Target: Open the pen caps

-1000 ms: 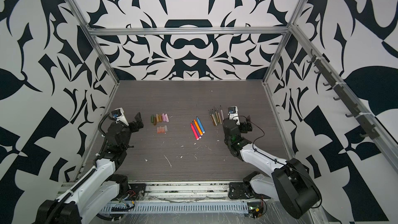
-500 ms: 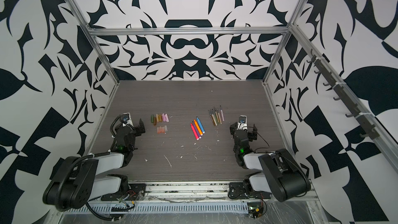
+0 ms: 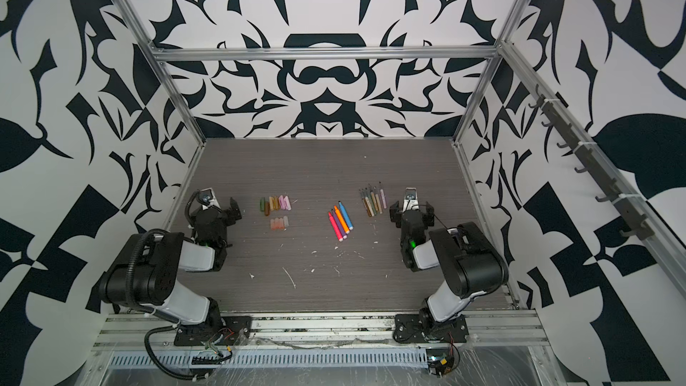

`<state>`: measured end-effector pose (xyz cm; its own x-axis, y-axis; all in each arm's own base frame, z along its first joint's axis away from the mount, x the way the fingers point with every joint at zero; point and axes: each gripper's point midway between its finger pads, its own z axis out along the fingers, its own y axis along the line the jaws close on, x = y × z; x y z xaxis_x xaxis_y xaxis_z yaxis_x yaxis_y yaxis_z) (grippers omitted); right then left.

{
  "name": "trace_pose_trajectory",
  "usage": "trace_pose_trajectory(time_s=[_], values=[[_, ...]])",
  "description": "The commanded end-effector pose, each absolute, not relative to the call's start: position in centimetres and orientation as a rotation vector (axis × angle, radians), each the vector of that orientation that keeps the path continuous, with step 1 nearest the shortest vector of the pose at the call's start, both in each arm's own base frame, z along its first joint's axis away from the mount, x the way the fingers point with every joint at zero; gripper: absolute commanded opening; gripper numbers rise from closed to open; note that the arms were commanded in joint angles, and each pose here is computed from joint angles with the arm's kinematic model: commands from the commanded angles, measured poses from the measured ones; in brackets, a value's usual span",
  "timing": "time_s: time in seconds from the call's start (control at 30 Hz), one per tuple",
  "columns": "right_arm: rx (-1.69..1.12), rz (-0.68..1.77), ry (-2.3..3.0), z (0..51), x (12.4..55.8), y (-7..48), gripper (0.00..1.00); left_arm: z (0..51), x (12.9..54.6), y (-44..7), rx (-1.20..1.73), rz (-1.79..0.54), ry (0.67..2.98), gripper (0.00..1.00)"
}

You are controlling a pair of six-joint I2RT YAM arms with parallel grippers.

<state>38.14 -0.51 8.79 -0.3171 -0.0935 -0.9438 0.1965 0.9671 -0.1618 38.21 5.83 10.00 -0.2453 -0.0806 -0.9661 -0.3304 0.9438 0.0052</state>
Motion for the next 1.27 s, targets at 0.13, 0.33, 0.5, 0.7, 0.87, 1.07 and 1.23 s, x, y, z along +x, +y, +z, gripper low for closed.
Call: trace_pose_trajectory(time_s=[0.13,0.33,0.5,0.7,0.87,1.07,1.23], values=[[0.093,-0.191,1.924,8.3,38.3,-0.5,1.0,9.5,38.7,5.3,-0.307,0.161,1.856,0.99],[-0.034,-0.087,1.802,9.2,36.5,2.0,1.0,9.5,38.6,0.8,-0.028,-0.017,1.85,0.99],[0.057,-0.137,1.957,7.8,38.9,-0.1,1.0,8.7,39.6,3.0,-0.165,-0.024,1.927,0.99],[-0.006,-0.093,1.948,8.0,38.7,1.1,1.0,8.9,39.5,3.0,-0.161,-0.021,1.912,0.99],[-0.053,-0.056,1.934,8.1,38.4,1.9,1.0,9.0,39.5,3.0,-0.161,-0.021,1.911,0.99],[-0.04,-0.033,1.958,7.8,39.0,1.9,1.0,8.9,39.5,3.0,-0.161,-0.021,1.912,0.99],[-0.013,-0.037,1.95,7.9,38.5,1.3,1.0,8.9,39.5,3.0,-0.16,-0.021,1.913,1.0]])
